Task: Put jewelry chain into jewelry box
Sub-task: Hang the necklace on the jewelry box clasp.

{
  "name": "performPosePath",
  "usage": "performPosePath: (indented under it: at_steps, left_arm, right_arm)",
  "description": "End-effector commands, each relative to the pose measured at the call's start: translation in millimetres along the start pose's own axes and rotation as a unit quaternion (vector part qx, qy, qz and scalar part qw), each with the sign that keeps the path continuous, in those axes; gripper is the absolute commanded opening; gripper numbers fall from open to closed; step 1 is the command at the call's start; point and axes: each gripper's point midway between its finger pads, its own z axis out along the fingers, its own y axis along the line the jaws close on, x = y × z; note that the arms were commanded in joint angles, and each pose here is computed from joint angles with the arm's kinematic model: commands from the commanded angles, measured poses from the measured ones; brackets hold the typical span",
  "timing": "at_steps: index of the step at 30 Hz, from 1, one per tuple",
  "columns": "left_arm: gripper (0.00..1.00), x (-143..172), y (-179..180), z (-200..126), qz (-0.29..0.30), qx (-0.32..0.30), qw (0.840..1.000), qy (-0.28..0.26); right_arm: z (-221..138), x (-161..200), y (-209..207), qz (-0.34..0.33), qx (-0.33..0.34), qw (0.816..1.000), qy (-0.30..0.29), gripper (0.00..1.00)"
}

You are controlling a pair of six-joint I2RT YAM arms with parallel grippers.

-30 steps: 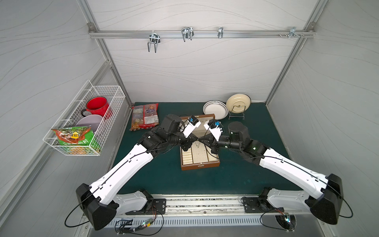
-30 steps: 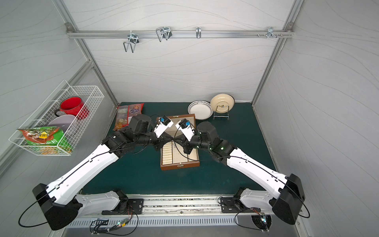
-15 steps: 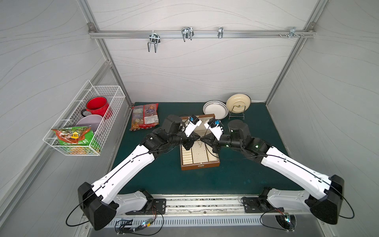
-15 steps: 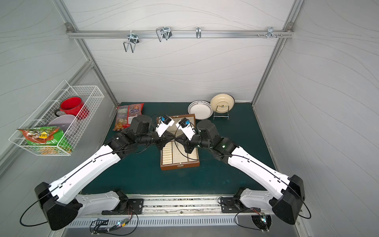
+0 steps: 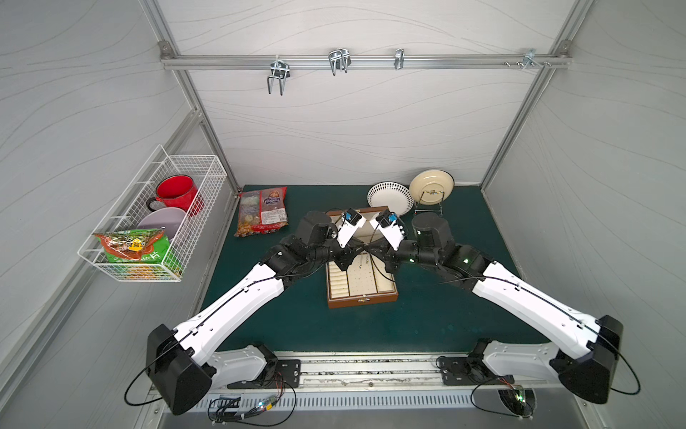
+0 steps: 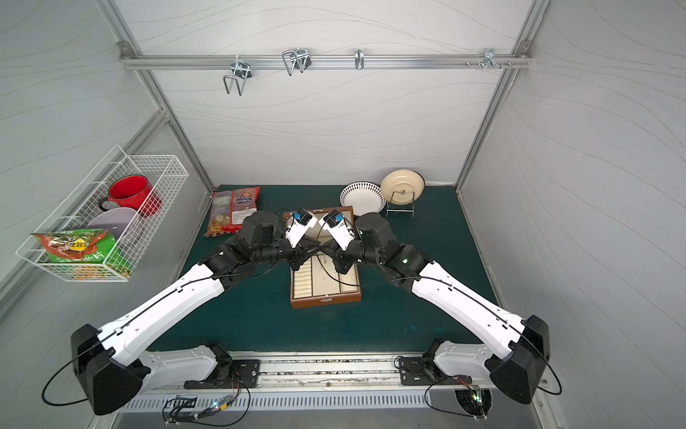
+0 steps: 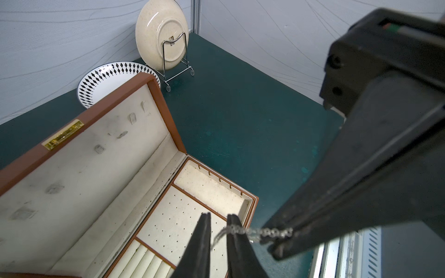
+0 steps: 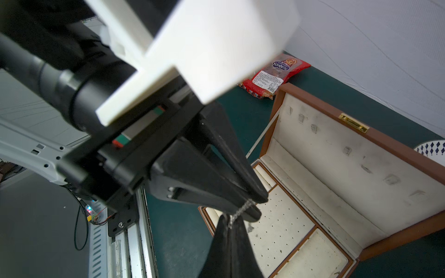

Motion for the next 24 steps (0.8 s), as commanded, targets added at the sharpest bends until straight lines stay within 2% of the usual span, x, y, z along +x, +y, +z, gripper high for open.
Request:
performPosePath:
  at_steps: [1, 10, 24]
  left_arm:
    - [0.18, -18, -2, 5, 0.000, 0.015, 0.999, -0.038]
    - [0.18, -20, -8, 11, -0.010, 0.042, 0.998, -0.046]
    - [0.18, -12, -9, 17, -0.018, 0.051, 0.998, -0.041]
  right_arm:
    - [-12, -6, -2, -0.008, 0.013, 1.000, -0.001, 0.00]
    - [-21, -9, -3, -0.007, 0.025, 1.000, -0.004, 0.00]
    - [-25, -12, -3, -0.002, 0.027, 1.000, -0.012, 0.00]
